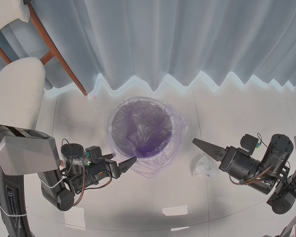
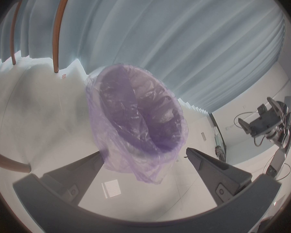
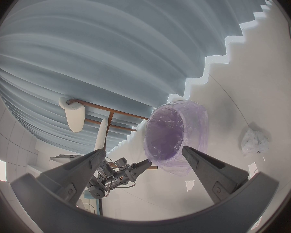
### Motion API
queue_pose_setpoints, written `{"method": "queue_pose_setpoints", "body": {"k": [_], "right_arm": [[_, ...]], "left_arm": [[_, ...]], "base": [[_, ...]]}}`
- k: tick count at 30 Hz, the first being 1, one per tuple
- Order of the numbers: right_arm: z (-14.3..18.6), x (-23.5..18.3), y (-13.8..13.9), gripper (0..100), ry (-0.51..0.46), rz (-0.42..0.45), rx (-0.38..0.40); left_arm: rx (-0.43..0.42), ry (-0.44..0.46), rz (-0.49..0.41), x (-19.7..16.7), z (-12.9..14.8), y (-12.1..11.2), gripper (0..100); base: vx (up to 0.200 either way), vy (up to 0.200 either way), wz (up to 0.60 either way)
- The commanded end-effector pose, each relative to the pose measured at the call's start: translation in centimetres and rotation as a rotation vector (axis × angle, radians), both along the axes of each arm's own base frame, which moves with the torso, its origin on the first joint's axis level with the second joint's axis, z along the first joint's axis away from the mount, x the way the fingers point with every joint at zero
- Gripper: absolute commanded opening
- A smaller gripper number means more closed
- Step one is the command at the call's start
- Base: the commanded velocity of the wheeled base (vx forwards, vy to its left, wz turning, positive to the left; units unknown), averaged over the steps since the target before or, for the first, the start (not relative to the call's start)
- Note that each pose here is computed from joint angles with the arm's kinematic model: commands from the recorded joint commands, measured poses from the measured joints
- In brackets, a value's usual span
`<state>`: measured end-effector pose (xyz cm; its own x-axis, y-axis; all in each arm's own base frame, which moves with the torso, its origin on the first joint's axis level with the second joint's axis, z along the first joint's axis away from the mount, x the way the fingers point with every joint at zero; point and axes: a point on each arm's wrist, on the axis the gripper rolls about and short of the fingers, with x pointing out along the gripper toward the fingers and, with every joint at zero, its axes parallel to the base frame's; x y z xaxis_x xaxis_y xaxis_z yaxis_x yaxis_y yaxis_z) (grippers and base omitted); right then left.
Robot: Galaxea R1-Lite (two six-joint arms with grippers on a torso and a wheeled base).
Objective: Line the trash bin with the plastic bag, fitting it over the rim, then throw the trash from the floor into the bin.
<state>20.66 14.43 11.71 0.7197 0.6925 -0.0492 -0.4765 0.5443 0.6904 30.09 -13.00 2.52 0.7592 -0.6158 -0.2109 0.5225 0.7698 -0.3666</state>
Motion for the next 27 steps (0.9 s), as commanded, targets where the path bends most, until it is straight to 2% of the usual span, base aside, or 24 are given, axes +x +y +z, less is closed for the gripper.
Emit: {"method": "queue_pose_setpoints", "body": {"k": [1,10,21,27], "right_arm": [[-0.1,-0.1,0.0,100,0.006,0.004,-0.004],[-0.2,-0.1,0.1,100,0.007,0.006,-0.005],[-0.3,-0.1,0.2,100,0.012,0.009,-0.008],[-0.5,-0.2,0.2,100,0.017,0.013,-0.011]], "left_arm": [[0.038,0.023,-0.017,-0.6,-1.0,-0.2,100],[0.146,0.065,-0.024,-0.5,-4.3,0.2,100],[0.114,0.023,0.030,1.7,-4.2,1.0,100],[0.029,0.035,0.093,3.4,-4.0,1.9,100]], "base": [[0.000,0.000,0.00],[0.000,0.000,0.00],[0.000,0.000,0.00],[0.000,0.000,0.00]]}}
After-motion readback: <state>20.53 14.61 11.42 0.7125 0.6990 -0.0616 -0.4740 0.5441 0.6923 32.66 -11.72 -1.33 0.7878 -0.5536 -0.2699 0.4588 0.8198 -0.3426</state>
